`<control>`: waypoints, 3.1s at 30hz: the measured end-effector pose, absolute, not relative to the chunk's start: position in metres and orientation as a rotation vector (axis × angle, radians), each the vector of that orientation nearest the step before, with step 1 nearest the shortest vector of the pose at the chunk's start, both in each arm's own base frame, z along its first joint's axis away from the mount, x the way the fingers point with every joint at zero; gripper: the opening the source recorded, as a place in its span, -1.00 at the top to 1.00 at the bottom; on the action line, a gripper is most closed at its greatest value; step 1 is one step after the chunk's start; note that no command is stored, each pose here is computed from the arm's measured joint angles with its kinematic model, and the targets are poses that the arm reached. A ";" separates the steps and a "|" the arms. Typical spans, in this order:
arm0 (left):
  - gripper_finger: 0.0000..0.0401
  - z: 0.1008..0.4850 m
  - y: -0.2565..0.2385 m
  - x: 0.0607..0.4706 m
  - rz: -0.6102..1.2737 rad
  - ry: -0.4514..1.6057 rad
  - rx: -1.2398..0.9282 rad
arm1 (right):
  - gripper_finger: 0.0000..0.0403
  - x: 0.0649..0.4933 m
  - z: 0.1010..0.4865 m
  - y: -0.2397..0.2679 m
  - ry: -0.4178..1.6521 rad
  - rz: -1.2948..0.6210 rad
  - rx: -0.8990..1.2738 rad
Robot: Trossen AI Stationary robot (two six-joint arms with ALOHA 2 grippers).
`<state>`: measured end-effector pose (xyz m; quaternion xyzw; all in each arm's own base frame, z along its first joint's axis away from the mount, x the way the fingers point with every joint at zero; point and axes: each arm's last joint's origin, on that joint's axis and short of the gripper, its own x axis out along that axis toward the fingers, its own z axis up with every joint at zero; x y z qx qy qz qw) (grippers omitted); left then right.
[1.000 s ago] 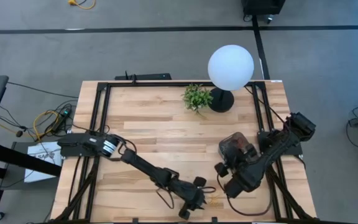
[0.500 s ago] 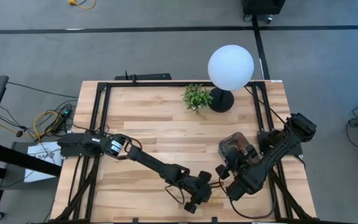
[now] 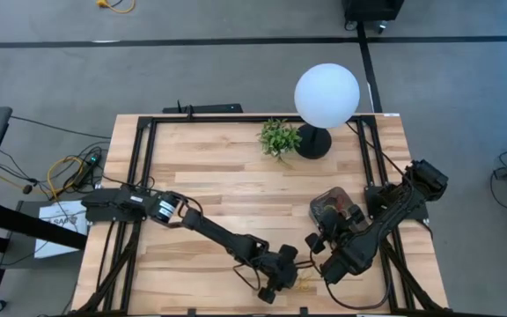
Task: Pick and place items into bin
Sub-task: Put the yellow rubber band into the black transparent bin
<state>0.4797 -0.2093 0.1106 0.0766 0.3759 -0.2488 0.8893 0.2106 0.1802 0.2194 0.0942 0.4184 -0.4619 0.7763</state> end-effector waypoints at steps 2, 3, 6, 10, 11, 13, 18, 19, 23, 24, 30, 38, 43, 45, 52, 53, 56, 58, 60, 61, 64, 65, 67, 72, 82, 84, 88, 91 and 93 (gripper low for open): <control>0.59 0.110 -0.209 0.478 -0.488 0.792 0.204 | 0.73 0.211 0.219 0.180 0.905 -0.999 0.204; 0.64 0.110 -0.209 0.478 -0.486 0.793 0.220 | 0.73 0.211 0.219 0.180 0.905 -0.999 0.205; 0.86 0.111 -0.211 0.477 -0.474 0.795 0.234 | 0.73 0.211 0.219 0.180 0.905 -0.998 0.206; 0.97 0.111 -0.210 0.478 -0.455 0.774 0.240 | 0.73 0.211 0.219 0.180 0.905 -0.998 0.206; 0.98 0.112 -0.211 0.479 -0.448 0.765 0.242 | 0.73 0.211 0.219 0.180 0.905 -0.998 0.207; 0.99 0.112 -0.211 0.479 -0.439 0.759 0.244 | 0.73 0.211 0.219 0.180 0.906 -0.998 0.206; 1.00 0.126 -0.212 0.481 -0.342 0.805 0.275 | 0.73 0.211 0.219 0.181 0.918 -0.987 0.192; 1.00 0.131 -0.212 0.482 -0.325 0.811 0.285 | 0.73 0.211 0.219 0.181 0.921 -0.981 0.187; 1.00 0.153 -0.219 0.485 -0.229 0.779 0.350 | 0.73 0.211 0.219 0.181 0.924 -0.971 0.185; 1.00 0.157 -0.222 0.484 -0.196 0.785 0.379 | 0.73 0.212 0.219 0.181 0.924 -0.971 0.186; 1.00 0.162 -0.223 0.478 -0.032 0.820 0.469 | 0.73 0.217 0.216 0.186 0.916 -0.915 0.227; 1.00 0.160 -0.224 0.472 0.022 0.857 0.526 | 0.73 0.237 0.203 0.207 0.970 -0.564 0.248; 1.00 0.161 -0.227 0.470 0.089 0.835 0.568 | 0.73 0.233 0.194 0.209 1.062 -0.554 0.328; 1.00 0.160 -0.228 0.466 0.154 0.843 0.612 | 0.73 0.228 0.190 0.209 1.097 -0.575 0.367; 1.00 0.158 -0.232 0.452 0.313 0.871 0.697 | 0.73 0.204 0.184 0.222 1.092 -0.580 0.328; 1.00 0.160 -0.233 0.450 0.330 0.864 0.702 | 0.73 0.202 0.184 0.225 1.069 -0.556 0.287; 1.00 0.167 -0.238 0.446 0.369 0.827 0.706 | 0.73 0.197 0.186 0.232 0.990 -0.483 0.153; 1.00 0.174 -0.242 0.442 0.385 0.801 0.714 | 0.73 0.195 0.187 0.235 0.933 -0.439 0.061; 1.00 0.181 -0.246 0.440 0.408 0.762 0.711 | 0.73 0.195 0.188 0.237 0.889 -0.406 -0.024; 1.00 0.186 -0.249 0.439 0.414 0.741 0.702 | 0.73 0.196 0.189 0.237 0.875 -0.393 -0.065; 1.00 0.199 -0.255 0.439 0.408 0.680 0.688 | 0.73 0.200 0.190 0.234 0.828 -0.384 -0.167; 1.00 0.203 -0.257 0.440 0.403 0.657 0.686 | 0.73 0.203 0.191 0.233 0.812 -0.386 -0.188; 1.00 0.208 -0.260 0.443 0.390 0.620 0.699 | 0.73 0.208 0.191 0.231 0.796 -0.382 -0.226; 1.00 0.213 -0.263 0.447 0.378 0.579 0.721 | 0.73 0.224 0.192 0.228 0.809 -0.323 -0.243; 1.00 0.211 -0.259 0.448 0.366 0.602 0.722 | 0.73 0.234 0.192 0.227 0.839 -0.252 -0.250; 1.00 0.211 -0.259 0.448 0.364 0.602 0.721 | 0.73 0.235 0.192 0.226 0.840 -0.258 -0.247; 1.00 0.210 -0.259 0.448 0.339 0.611 0.698 | 0.73 0.236 0.192 0.225 0.842 -0.263 -0.246; 1.00 0.209 -0.260 0.448 0.299 0.620 0.676 | 0.73 0.236 0.192 0.225 0.843 -0.262 -0.247; 1.00 0.209 -0.261 0.448 0.295 0.620 0.675 | 0.73 0.236 0.192 0.225 0.843 -0.262 -0.247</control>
